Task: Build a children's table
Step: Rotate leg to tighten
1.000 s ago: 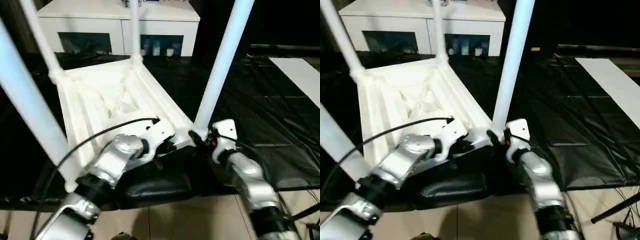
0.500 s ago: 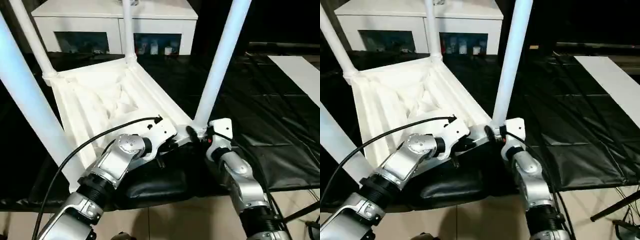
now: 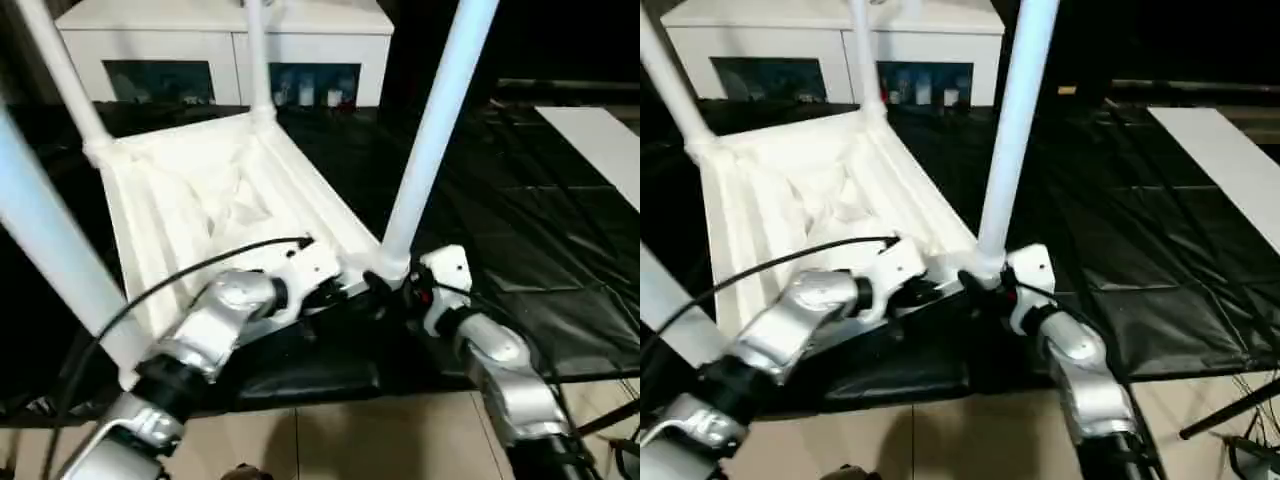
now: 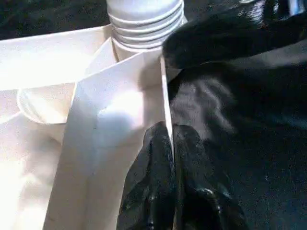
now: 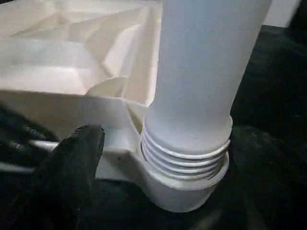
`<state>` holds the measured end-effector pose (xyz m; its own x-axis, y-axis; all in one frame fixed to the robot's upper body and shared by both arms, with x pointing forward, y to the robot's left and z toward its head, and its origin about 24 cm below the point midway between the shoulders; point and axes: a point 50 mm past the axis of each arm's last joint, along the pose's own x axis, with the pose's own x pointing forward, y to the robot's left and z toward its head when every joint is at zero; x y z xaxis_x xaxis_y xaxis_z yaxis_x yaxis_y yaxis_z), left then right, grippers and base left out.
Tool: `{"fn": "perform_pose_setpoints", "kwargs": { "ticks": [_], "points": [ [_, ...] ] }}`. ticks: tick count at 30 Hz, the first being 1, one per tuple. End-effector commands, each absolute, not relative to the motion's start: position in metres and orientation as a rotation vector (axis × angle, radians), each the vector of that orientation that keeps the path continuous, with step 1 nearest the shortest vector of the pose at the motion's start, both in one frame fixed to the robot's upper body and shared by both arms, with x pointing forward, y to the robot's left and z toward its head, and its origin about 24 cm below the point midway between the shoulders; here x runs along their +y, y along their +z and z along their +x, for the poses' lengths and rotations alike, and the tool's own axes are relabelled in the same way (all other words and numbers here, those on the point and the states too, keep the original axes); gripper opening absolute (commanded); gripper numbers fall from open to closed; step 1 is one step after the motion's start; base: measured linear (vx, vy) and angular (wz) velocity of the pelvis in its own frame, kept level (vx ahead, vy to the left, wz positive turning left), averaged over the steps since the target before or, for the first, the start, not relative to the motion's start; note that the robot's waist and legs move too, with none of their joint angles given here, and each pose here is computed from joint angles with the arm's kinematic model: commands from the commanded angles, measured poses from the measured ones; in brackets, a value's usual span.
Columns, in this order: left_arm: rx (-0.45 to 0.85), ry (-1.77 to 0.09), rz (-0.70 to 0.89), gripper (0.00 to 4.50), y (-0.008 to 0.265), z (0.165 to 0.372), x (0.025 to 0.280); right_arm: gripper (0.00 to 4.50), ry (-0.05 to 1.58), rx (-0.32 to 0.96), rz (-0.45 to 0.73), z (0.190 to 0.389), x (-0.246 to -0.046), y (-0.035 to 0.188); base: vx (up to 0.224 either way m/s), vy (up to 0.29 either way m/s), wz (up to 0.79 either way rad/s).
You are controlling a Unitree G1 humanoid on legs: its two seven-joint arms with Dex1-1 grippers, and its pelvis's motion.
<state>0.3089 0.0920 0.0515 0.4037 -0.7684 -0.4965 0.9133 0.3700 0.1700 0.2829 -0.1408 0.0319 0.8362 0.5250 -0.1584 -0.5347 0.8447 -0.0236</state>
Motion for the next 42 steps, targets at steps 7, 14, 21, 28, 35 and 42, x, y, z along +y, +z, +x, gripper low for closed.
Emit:
{"fn": "perform_pose_setpoints", "kwargs": {
  "ticks": [7,14,21,28,35,42],
  "points": [
    [0.421,-1.341,0.498,0.0,0.05,0.286,0.118,4.42,0.769,0.146,-0.127,0.273,-0.159,0.049,0.0,0.0,0.0],
    [0.419,-1.343,0.503,0.0,0.053,0.287,0.12,4.25,0.882,0.194,-0.119,0.273,-0.154,0.045,0.0,0.0,0.0],
    [0.417,-1.339,0.503,0.0,0.052,0.287,0.119,3.59,0.894,0.211,-0.114,0.272,-0.152,0.042,0.0,0.0,0.0],
    [0.423,-1.34,0.504,0.0,0.051,0.287,0.119,3.07,0.891,0.199,-0.096,0.273,-0.153,0.044,0.0,0.0,0.0],
    [0.435,-1.349,0.497,0.0,0.05,0.286,0.12,2.61,0.897,0.208,-0.079,0.271,-0.152,0.041,0.0,0.0,0.0],
    [0.464,-1.235,0.485,0.0,0.043,0.296,0.115,2.58,0.685,0.243,-0.042,0.281,-0.151,0.026,0.0,0.0,0.0]
  ]
}}
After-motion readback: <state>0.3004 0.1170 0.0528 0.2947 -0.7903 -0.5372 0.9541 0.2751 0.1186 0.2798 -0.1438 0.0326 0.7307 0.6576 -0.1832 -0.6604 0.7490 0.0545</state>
